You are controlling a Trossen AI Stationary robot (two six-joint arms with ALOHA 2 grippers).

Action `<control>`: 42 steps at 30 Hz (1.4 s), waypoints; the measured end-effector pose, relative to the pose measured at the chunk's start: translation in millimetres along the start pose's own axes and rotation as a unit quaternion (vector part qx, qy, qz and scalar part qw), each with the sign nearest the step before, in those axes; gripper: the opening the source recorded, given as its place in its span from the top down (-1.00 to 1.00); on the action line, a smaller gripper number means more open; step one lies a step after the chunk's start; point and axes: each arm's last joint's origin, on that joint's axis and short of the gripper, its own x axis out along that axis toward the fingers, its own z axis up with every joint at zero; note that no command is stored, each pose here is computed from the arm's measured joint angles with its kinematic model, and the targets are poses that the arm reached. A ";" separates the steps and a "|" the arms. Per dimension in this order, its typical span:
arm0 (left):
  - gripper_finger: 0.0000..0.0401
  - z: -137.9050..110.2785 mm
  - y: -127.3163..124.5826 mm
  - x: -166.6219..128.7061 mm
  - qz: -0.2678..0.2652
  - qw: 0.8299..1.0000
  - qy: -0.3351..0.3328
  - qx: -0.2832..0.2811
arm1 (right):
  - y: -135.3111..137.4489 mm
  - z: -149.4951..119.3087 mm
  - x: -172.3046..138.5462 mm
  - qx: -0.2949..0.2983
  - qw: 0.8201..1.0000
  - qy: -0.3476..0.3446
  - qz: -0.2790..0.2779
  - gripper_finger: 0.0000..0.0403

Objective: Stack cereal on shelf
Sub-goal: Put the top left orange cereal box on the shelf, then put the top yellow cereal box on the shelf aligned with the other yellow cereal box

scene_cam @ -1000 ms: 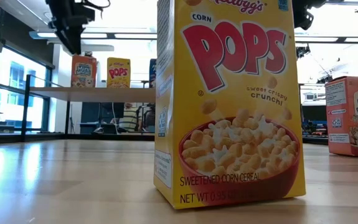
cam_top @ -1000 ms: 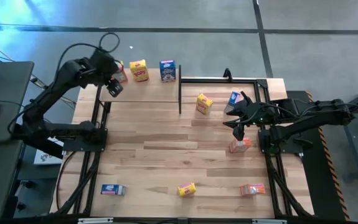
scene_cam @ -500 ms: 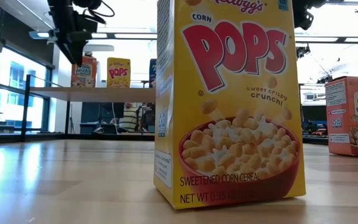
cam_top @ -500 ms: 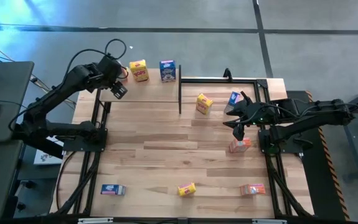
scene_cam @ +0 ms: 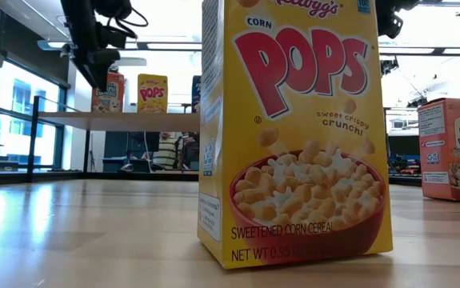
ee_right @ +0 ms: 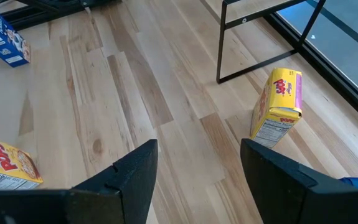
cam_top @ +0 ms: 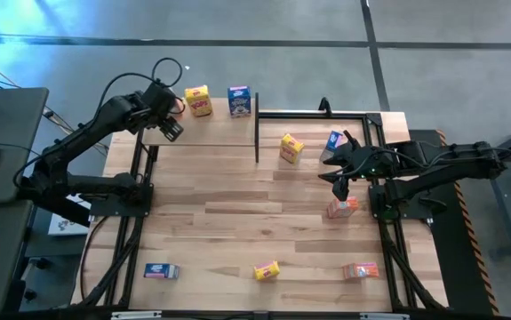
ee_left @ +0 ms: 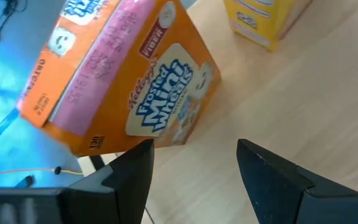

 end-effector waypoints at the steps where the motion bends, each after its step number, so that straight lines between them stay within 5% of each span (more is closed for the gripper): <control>1: -0.10 0.0 0.3 0.0 0.005 1.000 0.000 -0.002 | 0.0 0.0 0.0 0.000 1.000 0.000 0.000 -0.10; 18: -0.10 3.7 5.1 0.8 0.043 0.999 -0.015 -0.014 | 0.0 0.0 -0.1 0.000 1.000 0.000 0.000 -0.10; 28: -0.10 3.4 1.2 -1.0 0.021 1.000 -0.018 -0.007 | -0.1 0.0 -0.1 0.000 1.000 0.000 0.000 -0.10; 42: -0.10 -6.7 -34.0 -40.2 -0.125 0.987 -0.098 0.007 | 0.0 0.0 -0.1 0.000 1.000 0.000 0.000 -0.10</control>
